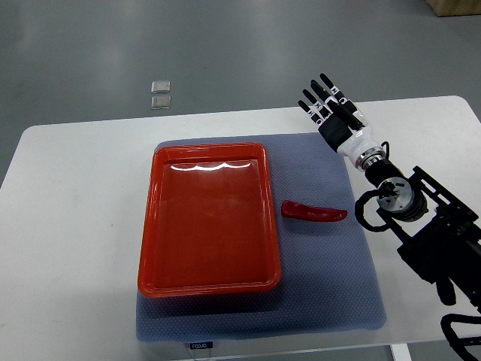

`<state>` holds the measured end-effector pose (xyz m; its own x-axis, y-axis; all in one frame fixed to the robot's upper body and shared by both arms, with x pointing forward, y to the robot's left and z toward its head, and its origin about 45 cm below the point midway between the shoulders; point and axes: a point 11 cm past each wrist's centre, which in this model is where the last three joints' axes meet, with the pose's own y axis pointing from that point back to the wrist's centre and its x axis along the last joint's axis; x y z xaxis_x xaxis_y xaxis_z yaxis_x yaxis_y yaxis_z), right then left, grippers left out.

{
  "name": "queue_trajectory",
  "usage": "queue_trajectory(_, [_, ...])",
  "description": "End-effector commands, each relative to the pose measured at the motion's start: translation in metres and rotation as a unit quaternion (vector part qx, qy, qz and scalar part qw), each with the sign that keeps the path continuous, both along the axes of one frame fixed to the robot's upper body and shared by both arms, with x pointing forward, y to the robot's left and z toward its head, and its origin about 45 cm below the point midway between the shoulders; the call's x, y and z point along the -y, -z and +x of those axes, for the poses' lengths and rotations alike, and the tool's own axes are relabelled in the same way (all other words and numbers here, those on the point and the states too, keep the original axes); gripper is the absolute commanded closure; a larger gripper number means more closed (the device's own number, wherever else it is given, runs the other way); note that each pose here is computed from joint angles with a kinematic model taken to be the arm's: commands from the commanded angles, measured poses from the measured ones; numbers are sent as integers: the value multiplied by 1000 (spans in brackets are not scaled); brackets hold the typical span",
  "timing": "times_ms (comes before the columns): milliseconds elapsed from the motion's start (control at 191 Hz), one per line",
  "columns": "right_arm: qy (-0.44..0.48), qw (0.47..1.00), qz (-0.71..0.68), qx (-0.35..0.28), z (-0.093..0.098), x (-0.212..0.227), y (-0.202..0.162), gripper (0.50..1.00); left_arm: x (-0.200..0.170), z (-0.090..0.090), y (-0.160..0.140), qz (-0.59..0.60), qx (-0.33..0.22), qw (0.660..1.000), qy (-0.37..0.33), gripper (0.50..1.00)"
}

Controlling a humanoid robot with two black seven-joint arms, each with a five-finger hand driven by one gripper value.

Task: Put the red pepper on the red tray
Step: 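Move the right hand down toward the red pepper beside the tray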

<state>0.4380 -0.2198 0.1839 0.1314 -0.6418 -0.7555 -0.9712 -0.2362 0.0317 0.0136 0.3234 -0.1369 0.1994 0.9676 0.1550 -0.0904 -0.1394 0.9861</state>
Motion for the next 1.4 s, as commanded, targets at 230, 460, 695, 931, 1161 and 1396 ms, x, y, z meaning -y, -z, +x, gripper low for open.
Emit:
queue_trajectory(230, [0,1000,0,1,0,0,-1,587,-1,0,0,2,0,1000,-1,500])
queue_trajectory(460, [-4,1000,-2,10,3,0,-7,587,0,0,0,0,0,1000,0,500])
queue_trajectory(695, [-46,995,-66,63,16,17,-40,587,1,1,0,-2,0,1000,3,500])
queue_trajectory(931, [-198,907,-357,101,21,23,-62,587,10,1,1,-14,-1,1000,4,500])
queue_trajectory(1161, [-351,706,-612,64,2,35,-58,587,18,1,1,-26,-3,1000,5,500])
queue_trajectory(1396, [-466,586,-659,73,-44,20,-71,587,22,3,1,-32,-2,999,6,500])
